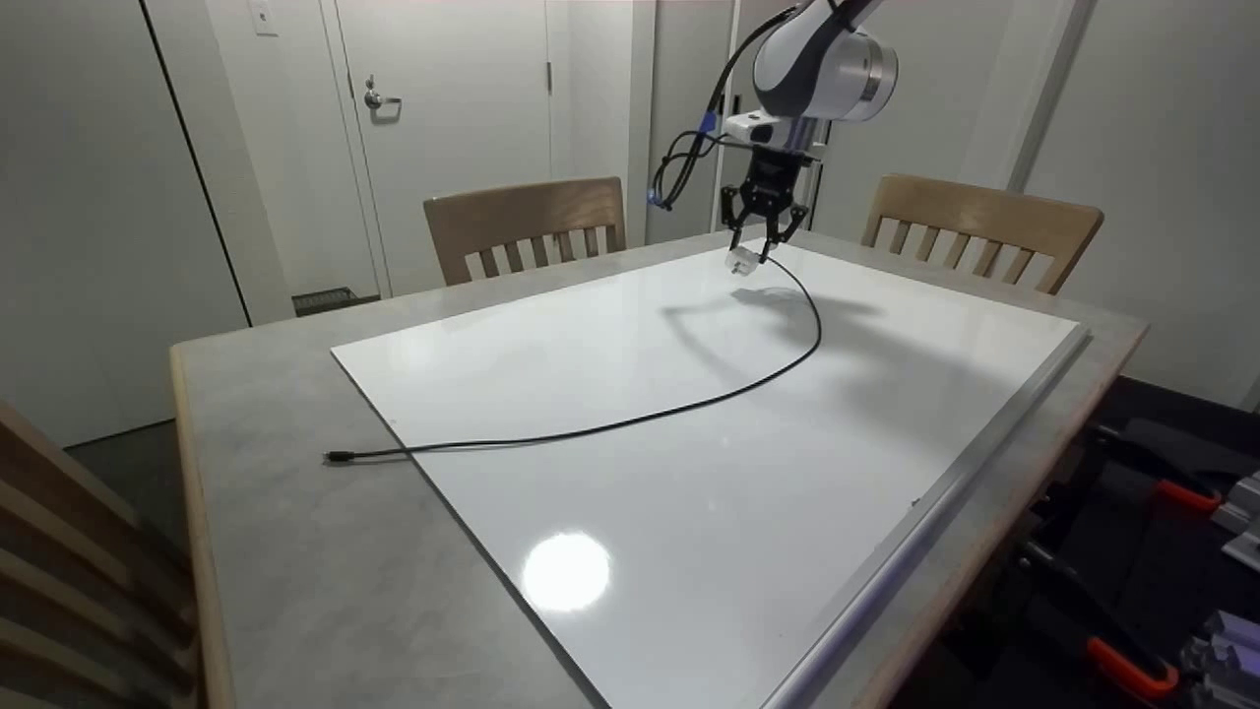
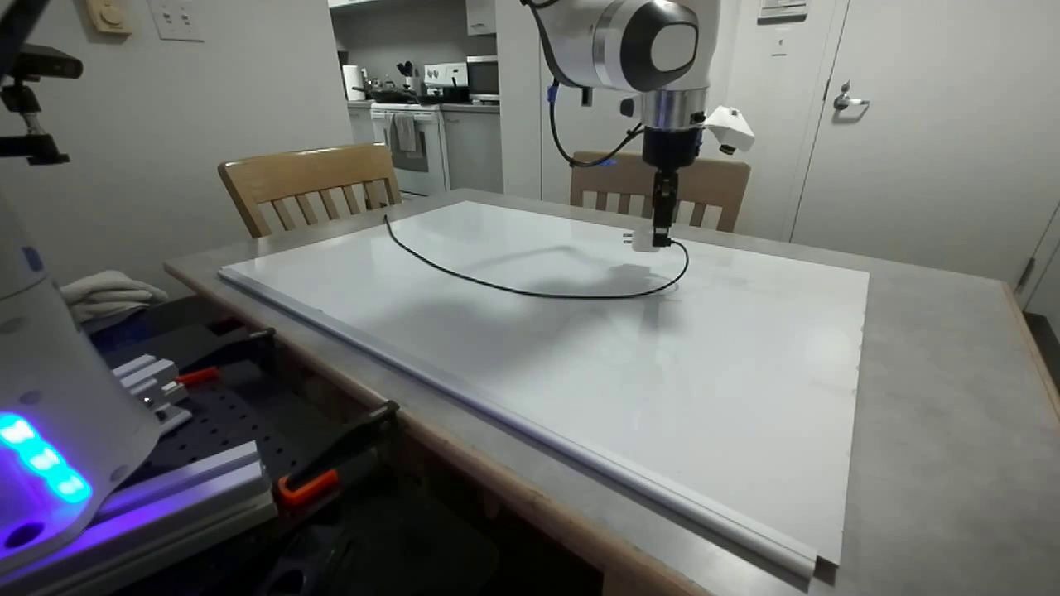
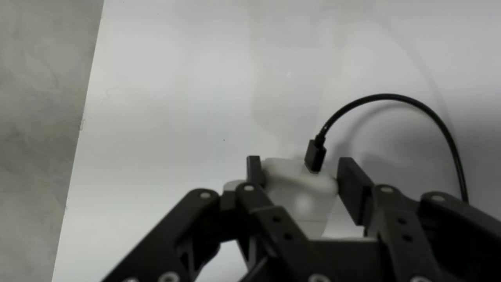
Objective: Put the cable in a circle
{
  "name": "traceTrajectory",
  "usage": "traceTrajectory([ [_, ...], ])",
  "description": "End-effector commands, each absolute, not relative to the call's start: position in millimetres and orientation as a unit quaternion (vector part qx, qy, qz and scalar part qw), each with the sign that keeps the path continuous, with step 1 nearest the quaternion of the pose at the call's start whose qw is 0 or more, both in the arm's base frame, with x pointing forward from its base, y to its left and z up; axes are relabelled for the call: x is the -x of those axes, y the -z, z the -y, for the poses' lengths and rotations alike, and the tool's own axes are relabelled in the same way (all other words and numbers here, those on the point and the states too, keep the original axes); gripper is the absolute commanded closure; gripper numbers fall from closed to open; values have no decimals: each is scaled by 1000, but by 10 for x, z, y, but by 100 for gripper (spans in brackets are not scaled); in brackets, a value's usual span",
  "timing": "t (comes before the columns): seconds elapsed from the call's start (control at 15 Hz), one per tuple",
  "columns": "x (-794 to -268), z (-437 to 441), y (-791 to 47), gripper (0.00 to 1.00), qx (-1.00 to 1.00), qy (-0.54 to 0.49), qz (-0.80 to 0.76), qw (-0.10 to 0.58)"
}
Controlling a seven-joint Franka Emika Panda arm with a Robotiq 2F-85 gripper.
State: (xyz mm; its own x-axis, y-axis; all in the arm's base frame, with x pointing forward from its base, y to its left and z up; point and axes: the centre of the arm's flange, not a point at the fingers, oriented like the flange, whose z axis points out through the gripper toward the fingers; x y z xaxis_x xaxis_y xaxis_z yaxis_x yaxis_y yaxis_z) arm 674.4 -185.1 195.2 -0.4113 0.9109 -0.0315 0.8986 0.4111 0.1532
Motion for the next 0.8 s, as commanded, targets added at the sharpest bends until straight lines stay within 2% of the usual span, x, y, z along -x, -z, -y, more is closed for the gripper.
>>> traceTrajectory([
  [0.0,-6747,1854,-1944,49,-539,-56,-839,55],
  [0.13,-6752,1860,-1949,49,-539,-56,-839,56],
  [0.2,-6754,1861,-1952,74,-538,-56,-839,56],
  [0.33,-6845,1800,-2019,74,-483,-53,-870,89],
  [0.73,-7136,1309,-2149,74,-344,-50,-931,109],
])
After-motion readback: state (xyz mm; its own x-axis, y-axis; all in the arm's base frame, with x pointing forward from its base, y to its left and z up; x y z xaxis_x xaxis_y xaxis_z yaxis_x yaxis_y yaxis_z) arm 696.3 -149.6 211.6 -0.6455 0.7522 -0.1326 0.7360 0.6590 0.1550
